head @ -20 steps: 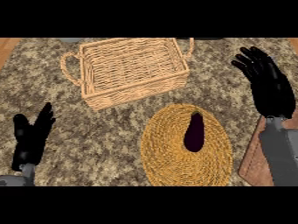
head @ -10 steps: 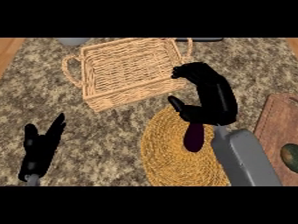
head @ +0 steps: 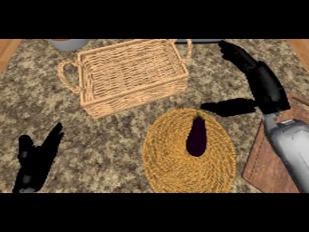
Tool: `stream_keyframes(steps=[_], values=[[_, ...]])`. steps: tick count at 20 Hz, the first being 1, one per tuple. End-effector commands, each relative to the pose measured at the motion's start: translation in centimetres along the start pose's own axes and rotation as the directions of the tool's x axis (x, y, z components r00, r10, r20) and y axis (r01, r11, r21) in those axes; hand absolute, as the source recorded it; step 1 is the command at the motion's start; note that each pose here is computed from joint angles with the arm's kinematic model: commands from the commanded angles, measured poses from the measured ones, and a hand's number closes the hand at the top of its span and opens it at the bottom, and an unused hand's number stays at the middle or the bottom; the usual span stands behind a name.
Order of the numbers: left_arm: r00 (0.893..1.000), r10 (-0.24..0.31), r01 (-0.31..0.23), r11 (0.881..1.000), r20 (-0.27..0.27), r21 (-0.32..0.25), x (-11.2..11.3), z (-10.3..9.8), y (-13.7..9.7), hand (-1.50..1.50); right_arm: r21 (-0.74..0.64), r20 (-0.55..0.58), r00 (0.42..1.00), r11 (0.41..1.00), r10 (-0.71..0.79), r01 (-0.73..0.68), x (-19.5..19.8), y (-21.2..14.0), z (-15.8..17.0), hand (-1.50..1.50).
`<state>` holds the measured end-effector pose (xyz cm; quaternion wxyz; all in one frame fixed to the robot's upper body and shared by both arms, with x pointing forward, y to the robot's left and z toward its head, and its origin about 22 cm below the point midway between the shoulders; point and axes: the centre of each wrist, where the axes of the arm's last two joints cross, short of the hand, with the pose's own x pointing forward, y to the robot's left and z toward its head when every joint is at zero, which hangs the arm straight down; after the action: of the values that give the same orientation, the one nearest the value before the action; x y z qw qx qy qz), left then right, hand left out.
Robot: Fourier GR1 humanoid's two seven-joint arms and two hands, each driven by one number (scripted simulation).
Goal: Pick the eggplant from the placemat and place it in the basket
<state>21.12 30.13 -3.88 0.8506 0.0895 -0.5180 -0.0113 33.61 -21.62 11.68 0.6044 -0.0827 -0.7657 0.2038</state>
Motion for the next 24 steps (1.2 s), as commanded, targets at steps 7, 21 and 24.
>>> stream_keyframes(steps=[7, 21, 24], values=[[0.996, 0.016, -0.016, 1.000, -0.084, 0.000, -2.2, 0.6, 0.8, 0.00, 0.244, -0.101, 0.913, 0.900, 0.395, -0.362, 9.1, -13.5, 1.6, -1.50], [0.996, 0.010, -0.012, 1.000, -0.089, -0.022, -2.4, 0.1, -0.2, 0.00, 0.538, -0.175, 0.840, 0.765, 0.513, -0.355, 8.0, -17.4, 5.0, -1.50], [0.997, -0.014, 0.011, 0.999, -0.077, -0.037, -2.7, 0.4, 0.3, 0.00, 0.519, -0.173, 0.869, 0.792, 0.464, -0.321, 6.9, -16.5, 4.7, -1.50]])
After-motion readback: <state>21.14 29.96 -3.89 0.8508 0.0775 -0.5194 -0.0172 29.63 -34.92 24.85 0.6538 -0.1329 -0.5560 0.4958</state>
